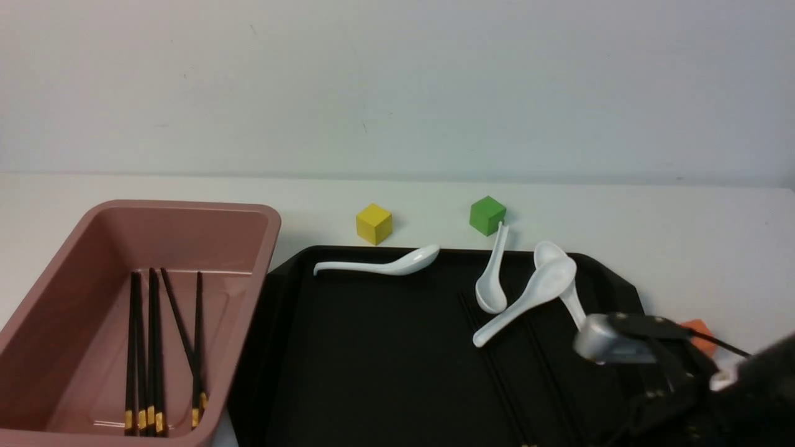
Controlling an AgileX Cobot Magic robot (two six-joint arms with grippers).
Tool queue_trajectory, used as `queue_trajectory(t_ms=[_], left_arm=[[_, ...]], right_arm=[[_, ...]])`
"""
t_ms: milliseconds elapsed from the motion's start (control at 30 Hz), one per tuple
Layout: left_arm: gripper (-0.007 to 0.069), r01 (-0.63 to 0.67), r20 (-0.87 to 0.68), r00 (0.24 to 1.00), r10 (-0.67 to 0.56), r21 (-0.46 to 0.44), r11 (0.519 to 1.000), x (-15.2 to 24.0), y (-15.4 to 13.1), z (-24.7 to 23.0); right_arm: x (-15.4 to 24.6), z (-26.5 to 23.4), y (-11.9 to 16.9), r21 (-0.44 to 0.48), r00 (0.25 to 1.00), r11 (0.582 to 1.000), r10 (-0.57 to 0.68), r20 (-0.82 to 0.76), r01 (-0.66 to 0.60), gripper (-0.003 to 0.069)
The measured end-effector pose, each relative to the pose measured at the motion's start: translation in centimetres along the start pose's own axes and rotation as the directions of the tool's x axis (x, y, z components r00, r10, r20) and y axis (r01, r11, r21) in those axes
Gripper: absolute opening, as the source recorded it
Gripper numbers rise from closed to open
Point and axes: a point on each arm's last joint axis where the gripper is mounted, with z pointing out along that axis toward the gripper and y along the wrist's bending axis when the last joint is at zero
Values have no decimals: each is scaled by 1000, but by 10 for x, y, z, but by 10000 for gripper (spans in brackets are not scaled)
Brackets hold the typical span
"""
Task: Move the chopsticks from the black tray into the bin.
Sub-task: Use the right arm to grab a pair of chopsticks
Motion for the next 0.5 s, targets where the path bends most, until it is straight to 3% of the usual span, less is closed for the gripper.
queue_trajectory(t_ms=[233, 500], left_arm=[[84, 0, 0, 1000, 0, 0, 1000, 0, 0, 0], [91, -1, 0, 1000, 1, 0, 1000, 0, 0, 0]], right_arm=[[-45, 43, 16, 239, 996, 968, -71, -52, 82, 286], [-73, 85, 1, 390, 994, 917, -51, -93, 84, 287]])
